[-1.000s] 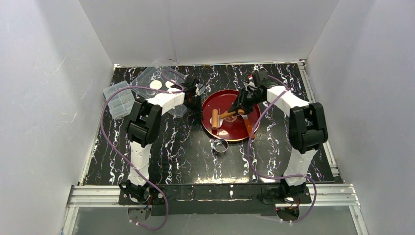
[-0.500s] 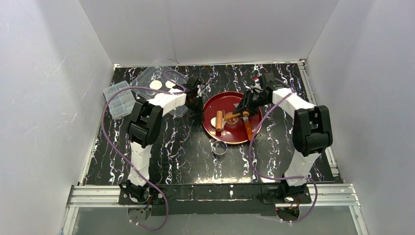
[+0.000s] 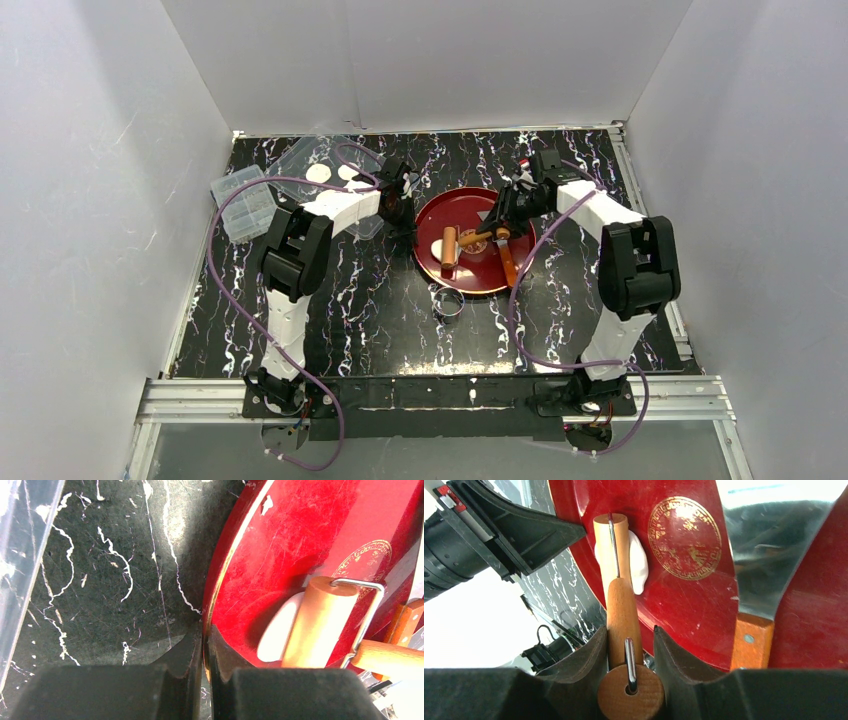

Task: Roll out the dumpling wrappers from the dough

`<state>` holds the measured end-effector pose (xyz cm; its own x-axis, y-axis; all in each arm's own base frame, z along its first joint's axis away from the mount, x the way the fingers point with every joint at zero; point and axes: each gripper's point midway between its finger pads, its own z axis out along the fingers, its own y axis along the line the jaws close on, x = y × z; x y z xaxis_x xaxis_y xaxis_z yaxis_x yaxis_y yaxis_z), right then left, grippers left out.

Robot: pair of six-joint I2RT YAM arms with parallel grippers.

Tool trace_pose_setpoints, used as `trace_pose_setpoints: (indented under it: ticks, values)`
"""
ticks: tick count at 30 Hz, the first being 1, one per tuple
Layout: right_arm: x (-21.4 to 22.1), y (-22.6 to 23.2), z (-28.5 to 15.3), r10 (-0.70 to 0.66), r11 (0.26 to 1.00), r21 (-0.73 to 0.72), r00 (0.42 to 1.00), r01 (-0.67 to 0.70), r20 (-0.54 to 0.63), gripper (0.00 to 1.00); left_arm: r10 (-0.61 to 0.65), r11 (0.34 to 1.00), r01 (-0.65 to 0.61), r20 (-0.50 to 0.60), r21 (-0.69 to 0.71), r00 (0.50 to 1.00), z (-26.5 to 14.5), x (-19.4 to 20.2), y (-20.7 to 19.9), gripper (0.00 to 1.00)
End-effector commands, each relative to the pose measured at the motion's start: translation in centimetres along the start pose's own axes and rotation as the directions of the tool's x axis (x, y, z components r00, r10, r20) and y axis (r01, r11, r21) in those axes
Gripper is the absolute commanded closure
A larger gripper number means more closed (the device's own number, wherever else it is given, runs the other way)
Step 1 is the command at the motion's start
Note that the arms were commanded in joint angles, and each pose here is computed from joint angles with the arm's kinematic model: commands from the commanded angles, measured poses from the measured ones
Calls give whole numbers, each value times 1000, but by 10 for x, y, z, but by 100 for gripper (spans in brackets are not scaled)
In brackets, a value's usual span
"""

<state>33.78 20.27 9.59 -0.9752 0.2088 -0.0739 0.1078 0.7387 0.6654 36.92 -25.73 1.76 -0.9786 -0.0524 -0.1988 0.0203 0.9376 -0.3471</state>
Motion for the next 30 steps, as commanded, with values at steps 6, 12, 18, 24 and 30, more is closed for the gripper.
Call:
trace_pose_setpoints:
  ticks: [6, 12, 18, 24, 30]
  values:
    - [18, -68, 39, 7, 936, 352, 997, 18, -71, 99, 18, 996, -24, -63, -91, 998, -1, 21, 24, 100]
    - [9, -79, 4, -77, 897, 431, 994, 101, -72, 99, 21, 995, -27, -60, -100, 998, -2, 21, 26, 100]
    - [33, -109, -10, -65, 868, 485, 992, 109, -107, 99, 21, 994, -27, -60, -101, 998, -1, 20, 26, 100]
    - [32, -105, 0, -28, 886, 458, 996, 65, -88, 99, 22, 995, -28, -62, -100, 998, -1, 21, 27, 100]
    - [23, -76, 31, -9, 922, 384, 995, 47, -100, 99, 28, 995, -33, -56, -97, 998, -4, 20, 25, 100]
